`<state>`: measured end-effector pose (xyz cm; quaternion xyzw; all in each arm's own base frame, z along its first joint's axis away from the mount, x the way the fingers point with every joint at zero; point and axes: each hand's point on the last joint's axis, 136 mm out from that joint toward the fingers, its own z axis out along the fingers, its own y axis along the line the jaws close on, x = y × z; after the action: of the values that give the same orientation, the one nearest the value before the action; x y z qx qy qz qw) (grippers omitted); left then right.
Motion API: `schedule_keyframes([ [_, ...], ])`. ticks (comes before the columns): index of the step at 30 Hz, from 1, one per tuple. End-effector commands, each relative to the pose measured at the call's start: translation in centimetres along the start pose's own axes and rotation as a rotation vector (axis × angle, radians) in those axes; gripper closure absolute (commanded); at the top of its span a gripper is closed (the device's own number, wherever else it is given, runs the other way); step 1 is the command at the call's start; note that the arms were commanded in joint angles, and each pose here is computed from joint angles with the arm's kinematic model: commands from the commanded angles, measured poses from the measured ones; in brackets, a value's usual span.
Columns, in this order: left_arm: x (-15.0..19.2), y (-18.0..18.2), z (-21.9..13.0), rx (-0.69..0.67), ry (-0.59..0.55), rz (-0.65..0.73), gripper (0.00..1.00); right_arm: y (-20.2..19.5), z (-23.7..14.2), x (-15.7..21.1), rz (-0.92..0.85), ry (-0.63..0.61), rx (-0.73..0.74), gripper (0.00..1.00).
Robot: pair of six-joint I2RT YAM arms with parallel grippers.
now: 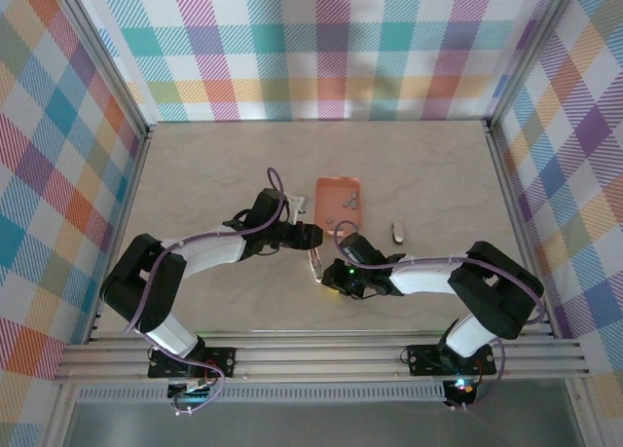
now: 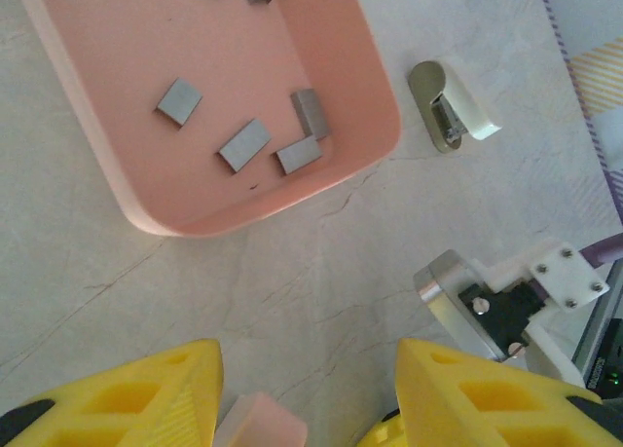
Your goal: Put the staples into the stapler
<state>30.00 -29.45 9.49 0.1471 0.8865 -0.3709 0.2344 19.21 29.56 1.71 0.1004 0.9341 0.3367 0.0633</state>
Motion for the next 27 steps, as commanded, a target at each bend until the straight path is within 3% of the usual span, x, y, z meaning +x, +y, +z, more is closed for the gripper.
schedule_keyframes([
  [1,0.3,-0.7,0.7,0.025,0.038,0.013,0.50,-1.4,0.7,-0.5,0.002,-0.020,0.059,0.81],
  [19,1.4,-2.8,1.0,0.170,0.082,0.017,0.60,-1.6,0.7,-0.6,0.006,-0.022,0.074,0.81],
  [27,2.8,-2.8,1.1,0.195,0.132,0.017,0.69,-1.6,0.8,-0.7,0.002,-0.021,0.082,0.81],
])
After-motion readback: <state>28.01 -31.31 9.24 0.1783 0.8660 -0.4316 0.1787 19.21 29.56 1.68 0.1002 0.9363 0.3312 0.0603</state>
